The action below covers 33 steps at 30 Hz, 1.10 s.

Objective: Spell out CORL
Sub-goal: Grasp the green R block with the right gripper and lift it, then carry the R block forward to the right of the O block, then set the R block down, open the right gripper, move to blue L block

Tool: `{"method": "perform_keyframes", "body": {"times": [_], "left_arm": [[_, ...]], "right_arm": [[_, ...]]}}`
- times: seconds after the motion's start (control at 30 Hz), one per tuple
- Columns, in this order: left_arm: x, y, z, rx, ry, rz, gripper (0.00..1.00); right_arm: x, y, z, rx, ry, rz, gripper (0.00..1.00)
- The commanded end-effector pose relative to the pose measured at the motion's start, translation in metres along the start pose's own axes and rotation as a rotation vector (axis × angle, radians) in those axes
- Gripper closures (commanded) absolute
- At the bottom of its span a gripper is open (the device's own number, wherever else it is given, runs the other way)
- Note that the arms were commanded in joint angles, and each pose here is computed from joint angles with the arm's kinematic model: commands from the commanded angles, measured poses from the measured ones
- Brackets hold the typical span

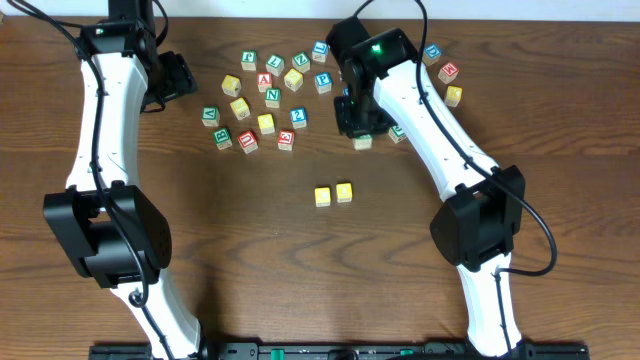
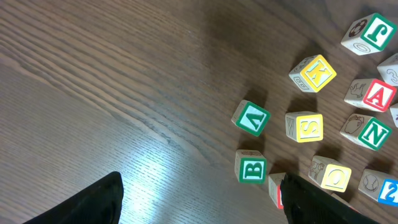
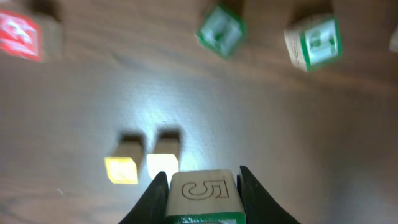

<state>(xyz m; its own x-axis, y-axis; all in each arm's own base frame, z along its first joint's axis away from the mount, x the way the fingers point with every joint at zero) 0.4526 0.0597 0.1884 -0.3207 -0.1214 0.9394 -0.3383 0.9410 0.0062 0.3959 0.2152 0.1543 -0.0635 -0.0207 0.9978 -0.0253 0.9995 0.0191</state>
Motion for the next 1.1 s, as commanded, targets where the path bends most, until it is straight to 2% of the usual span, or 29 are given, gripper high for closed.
{"method": "perform_keyframes", "body": {"times": [0.0,0.13,0.33,0.73,0.93,1.07], "left_arm": [[0.009,0.001,-0.008,-0.013,-0.034,-0.006,0.2],[0.009,0.001,-0.008,-0.013,-0.033,-0.006,0.2],[0.009,0.001,-0.008,-0.013,-0.034,-0.006,0.2],[0.009,0.001,-0.008,-0.013,-0.033,-0.006,0.2],[0.009,0.001,-0.008,-0.013,-0.034,-0.006,0.2],[0.009,0.001,-0.008,-0.013,-0.033,-0.006,0.2]], "right_arm": [[-0.023,-0.006,0.02,0.026,0.094,0.06,0.8],[-0.06,-0.009,0.041,-0.004,0.17,0.105,0.79],[-0.088,-0.008,0.042,-0.031,0.151,0.098,0.8],[-0.103,-0.005,0.039,-0.044,0.124,0.084,0.76],[-0.103,-0.003,0.041,-0.036,0.127,0.086,0.68],[-0.103,-0.001,0.043,-0.031,0.128,0.087,0.66]]}}
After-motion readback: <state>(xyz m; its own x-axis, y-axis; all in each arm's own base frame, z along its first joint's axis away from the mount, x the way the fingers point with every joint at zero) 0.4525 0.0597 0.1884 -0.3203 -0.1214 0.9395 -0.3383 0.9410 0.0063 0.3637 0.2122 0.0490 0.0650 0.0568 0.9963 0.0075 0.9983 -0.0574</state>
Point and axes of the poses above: each gripper's point midway between its finger pads, its own x axis back along the fingers, its own y axis along the line the jaws close on, z = x × y, the point moved 3 cm from there along x, back along the fingers, and after that the axes turned 7 degrees about -x, right-handed, at the moved point
